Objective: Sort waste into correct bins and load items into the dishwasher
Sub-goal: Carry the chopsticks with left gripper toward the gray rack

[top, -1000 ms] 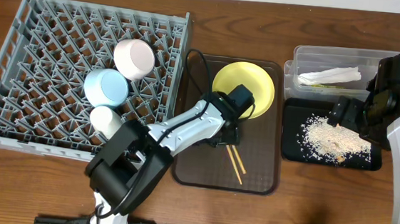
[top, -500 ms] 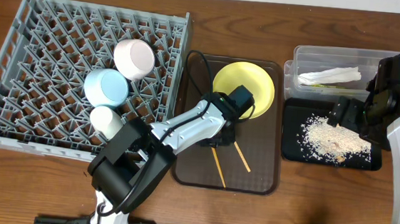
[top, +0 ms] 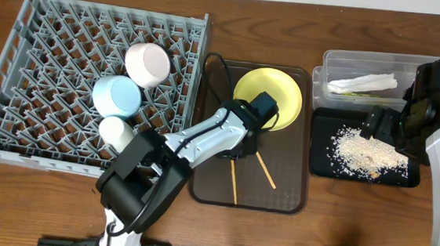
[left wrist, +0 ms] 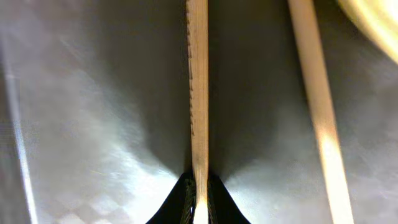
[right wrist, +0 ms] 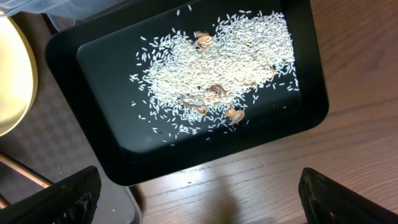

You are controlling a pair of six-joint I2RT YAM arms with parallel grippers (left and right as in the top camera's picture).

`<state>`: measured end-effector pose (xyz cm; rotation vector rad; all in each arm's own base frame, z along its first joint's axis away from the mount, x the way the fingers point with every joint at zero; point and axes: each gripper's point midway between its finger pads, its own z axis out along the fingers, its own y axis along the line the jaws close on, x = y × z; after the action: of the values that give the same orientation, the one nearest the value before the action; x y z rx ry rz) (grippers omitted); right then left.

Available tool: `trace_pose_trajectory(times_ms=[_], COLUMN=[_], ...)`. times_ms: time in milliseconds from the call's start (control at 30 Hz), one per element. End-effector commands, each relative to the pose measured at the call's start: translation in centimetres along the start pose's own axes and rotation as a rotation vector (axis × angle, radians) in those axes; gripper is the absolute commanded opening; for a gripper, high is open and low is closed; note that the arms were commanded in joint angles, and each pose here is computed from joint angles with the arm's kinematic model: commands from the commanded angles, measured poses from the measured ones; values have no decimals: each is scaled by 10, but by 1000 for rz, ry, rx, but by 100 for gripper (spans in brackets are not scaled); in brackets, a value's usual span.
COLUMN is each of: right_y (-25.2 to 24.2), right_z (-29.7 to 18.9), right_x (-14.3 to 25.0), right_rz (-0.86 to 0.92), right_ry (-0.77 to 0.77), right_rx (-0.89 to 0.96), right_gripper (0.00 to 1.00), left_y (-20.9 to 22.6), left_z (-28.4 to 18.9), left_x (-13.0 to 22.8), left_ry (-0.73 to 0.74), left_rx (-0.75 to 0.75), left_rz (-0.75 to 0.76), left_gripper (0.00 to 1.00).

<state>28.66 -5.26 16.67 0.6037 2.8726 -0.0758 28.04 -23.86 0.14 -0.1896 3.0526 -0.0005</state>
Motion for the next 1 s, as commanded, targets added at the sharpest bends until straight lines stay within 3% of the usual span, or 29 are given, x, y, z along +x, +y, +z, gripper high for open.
trace_pose_trajectory(times_ms=[0, 200, 400, 867, 933, 967], right_y=[-2, -2, -2, -2, -2, -2], right_z=[-9, -9, -9, -9, -9, -9], right_x=[-4, -4, -4, -4, -4, -4], right_rz=[24, 24, 24, 24, 24, 24], right_ry=[-30, -31, -31, -30, -30, -30], right_rx=[0, 0, 0, 0, 0, -1], right_gripper=[99, 99, 99, 99, 99, 99], left_y=[7, 29, 73, 133, 134, 134], left_z=[-23, -108, -165, -120, -119, -119], left_x=[-27, -70, -94, -125, -125, -125], left_ry=[-78, -273, -428, -328, -326, -327], left_rx=[13, 126, 116, 26, 25, 25], left_rz=[81, 183, 332, 185, 183, 183], left_gripper=[8, 8, 8, 9, 17, 29])
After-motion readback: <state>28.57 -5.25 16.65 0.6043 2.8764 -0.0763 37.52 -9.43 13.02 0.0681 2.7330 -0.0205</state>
